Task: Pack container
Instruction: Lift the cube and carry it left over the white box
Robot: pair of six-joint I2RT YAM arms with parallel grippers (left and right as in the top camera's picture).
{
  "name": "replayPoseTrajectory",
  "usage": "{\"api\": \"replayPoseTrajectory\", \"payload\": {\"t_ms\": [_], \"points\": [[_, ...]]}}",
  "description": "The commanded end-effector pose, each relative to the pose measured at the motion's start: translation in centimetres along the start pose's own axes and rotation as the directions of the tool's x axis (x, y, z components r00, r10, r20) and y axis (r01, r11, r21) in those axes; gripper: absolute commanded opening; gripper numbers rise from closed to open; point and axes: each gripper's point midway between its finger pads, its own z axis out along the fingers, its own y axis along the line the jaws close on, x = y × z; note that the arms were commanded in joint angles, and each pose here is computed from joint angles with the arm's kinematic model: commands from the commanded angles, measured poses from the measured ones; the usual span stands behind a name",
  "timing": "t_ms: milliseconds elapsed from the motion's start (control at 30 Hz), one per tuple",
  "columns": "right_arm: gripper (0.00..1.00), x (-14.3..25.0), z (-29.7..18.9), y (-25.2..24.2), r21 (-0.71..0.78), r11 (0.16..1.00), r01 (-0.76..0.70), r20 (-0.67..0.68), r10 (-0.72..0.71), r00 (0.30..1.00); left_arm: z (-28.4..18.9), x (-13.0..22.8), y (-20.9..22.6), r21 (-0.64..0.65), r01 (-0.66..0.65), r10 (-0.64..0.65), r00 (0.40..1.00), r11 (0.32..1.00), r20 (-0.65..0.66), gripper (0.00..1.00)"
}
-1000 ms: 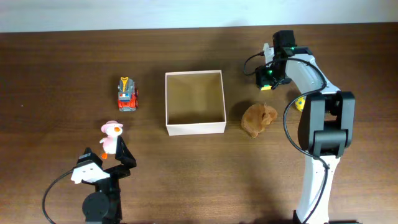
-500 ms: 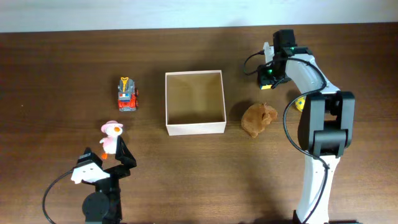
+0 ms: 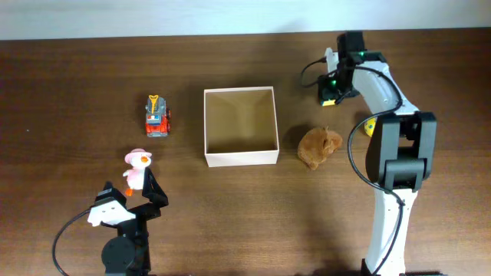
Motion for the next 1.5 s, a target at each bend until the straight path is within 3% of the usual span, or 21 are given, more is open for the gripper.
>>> {"api": "replayPoseTrajectory", "payload": {"t_ms": [0, 433, 667, 1133, 1467], "points": [[0.45, -2.2, -1.8, 0.3, 0.000, 1.000, 0.001, 0.051, -0.001, 0.999, 0.0, 0.2, -0.1, 0.008, -0.016, 0.016, 1.000, 1.000, -0.003, 0.99], [0.39, -5.8, -11.4, 1.6, -0.003, 1.000, 0.021, 0.116, -0.021, 0.993, 0.0, 0.2, -0.1, 0.008, -0.016, 0.016, 1.000, 1.000, -0.003, 0.99], [0.39, -7.0, -16.1, 5.8, -0.019, 0.995, 0.093, 0.178, -0.089, 0.980, 0.0, 0.2, -0.1, 0.008, -0.016, 0.016, 1.000, 1.000, -0.003, 0.99], [0.37, -4.7, -16.5, 16.8, -0.162, 0.964, 0.212, 0.134, -0.191, 0.972, 0.0, 0.2, -0.1, 0.008, -0.016, 0.016, 1.000, 1.000, -0.003, 0.99], [0.36, -2.1, -16.4, 19.7, -0.188, 0.948, 0.257, 0.064, -0.249, 0.966, 0.0, 0.2, -0.1, 0.008, -0.016, 0.016, 1.000, 1.000, -0.003, 0.99]]}}
